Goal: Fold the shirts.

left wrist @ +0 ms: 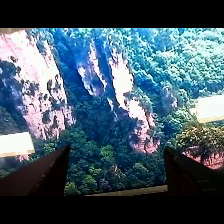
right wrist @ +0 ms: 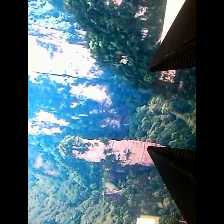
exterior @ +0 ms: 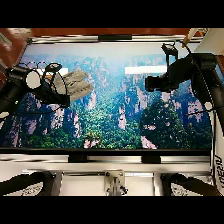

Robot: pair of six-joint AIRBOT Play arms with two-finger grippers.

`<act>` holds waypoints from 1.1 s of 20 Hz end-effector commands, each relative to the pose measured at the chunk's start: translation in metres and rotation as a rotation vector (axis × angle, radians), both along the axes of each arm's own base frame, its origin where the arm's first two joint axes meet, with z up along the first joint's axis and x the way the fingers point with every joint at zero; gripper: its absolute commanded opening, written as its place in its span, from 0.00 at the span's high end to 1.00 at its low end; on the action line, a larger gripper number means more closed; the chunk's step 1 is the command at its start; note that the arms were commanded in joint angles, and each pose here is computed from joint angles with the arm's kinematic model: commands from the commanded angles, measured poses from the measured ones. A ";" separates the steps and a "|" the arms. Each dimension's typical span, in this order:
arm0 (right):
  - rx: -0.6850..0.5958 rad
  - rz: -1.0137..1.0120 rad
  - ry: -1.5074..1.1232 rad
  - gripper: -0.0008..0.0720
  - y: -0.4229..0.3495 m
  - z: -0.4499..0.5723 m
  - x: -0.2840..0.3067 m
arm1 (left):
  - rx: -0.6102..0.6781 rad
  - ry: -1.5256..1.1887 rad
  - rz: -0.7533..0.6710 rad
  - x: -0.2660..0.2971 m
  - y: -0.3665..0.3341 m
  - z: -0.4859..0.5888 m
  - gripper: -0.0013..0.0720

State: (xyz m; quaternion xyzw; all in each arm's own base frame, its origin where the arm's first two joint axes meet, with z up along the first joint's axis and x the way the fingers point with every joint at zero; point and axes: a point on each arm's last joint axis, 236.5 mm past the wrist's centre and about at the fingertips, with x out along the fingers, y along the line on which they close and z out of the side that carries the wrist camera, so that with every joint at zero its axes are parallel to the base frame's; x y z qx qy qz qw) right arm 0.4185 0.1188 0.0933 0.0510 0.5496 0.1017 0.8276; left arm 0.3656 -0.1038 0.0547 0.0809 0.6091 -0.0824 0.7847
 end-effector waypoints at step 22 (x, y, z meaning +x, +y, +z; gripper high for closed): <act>-0.009 0.049 0.053 0.20 0.002 -0.005 -0.014 | -0.006 -0.018 -0.001 0.004 -0.002 0.001 0.08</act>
